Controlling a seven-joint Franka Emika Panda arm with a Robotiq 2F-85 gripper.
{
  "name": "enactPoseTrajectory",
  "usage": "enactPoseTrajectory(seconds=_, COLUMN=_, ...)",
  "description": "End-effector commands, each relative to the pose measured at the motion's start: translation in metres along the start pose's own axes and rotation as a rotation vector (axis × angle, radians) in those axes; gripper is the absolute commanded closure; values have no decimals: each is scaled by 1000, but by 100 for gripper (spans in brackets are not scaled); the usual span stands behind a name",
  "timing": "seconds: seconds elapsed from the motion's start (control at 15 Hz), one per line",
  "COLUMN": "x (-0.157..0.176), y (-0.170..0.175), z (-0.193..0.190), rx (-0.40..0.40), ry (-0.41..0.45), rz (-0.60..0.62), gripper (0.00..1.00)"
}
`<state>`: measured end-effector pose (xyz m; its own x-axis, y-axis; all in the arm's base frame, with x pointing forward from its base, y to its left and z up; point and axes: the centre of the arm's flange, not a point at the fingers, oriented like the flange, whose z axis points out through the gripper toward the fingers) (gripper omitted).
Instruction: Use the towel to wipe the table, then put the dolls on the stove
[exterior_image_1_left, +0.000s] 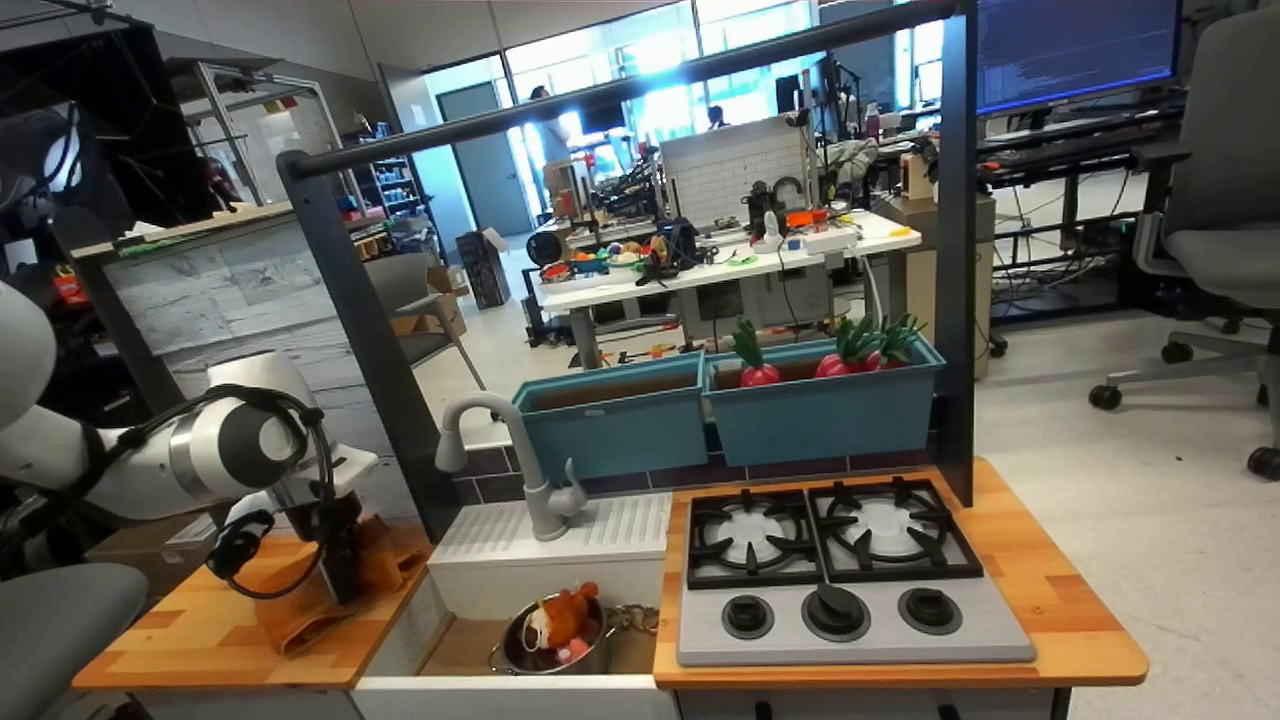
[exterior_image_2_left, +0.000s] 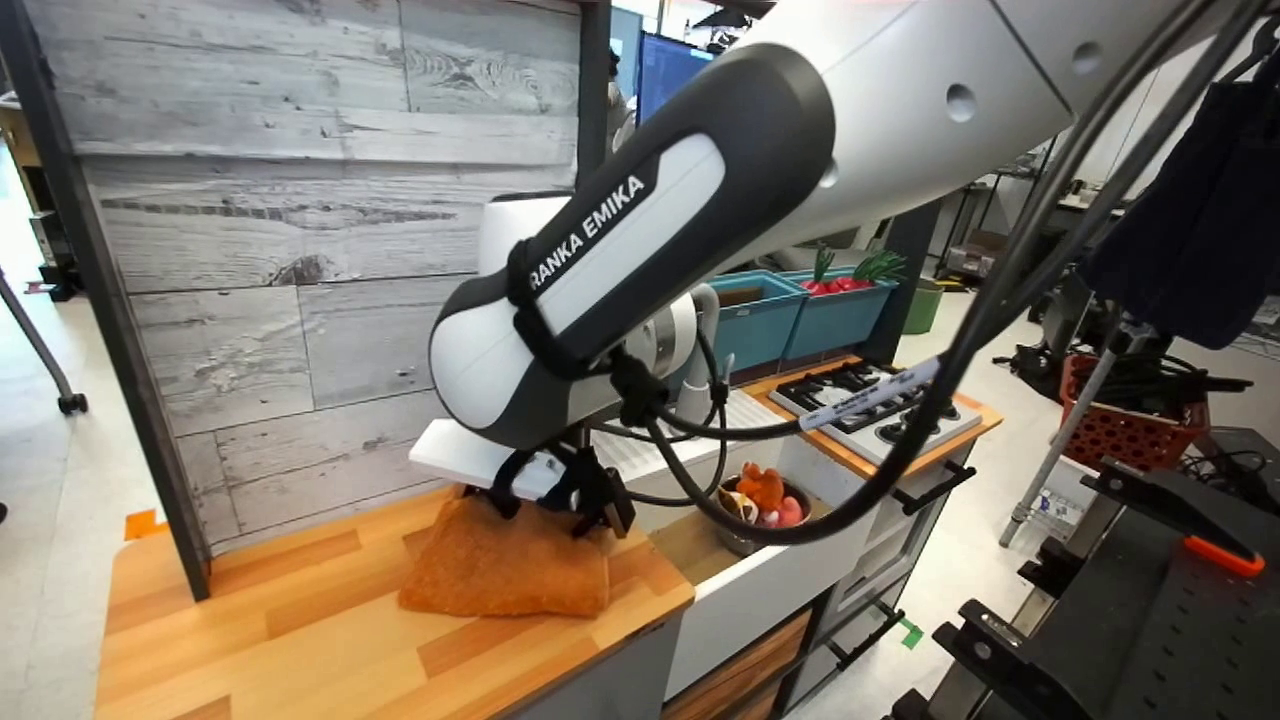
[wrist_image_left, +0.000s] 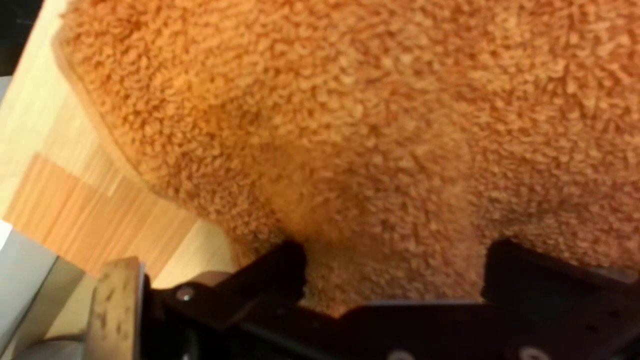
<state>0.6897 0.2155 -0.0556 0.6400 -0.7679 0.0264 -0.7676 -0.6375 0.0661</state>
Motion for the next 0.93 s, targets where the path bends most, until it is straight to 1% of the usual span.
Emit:
enactPoseTrajectory(seconds=0.0, x=-28, y=-6, z=45, rx=-68, ry=-68, rz=-42, gripper=0)
enactPoseTrajectory(seconds=0.13, x=-67, y=-27, z=42, rx=-48, ry=-80, rz=-149, gripper=0)
enactPoseTrajectory(seconds=0.27, x=-107, y=-39, z=29, rx=-25, ry=-104, rz=-248, gripper=0)
enactPoseTrajectory(seconds=0.4, x=-156, y=-51, z=27, rx=-10, ry=-80, rz=-359, gripper=0)
enactPoseTrajectory(seconds=0.53, x=-199, y=-68, z=35, rx=-32, ry=-41, rz=-461, gripper=0)
enactPoseTrajectory(seconds=0.67, x=-214, y=-73, z=30, rx=-58, ry=3, rz=-508, gripper=0)
enactPoseTrajectory(seconds=0.8, x=-209, y=-65, z=20, rx=-80, ry=95, rz=-544, gripper=0)
enactPoseTrajectory(seconds=0.87, x=-197, y=-60, z=12, rx=-98, ry=135, rz=-547, gripper=0)
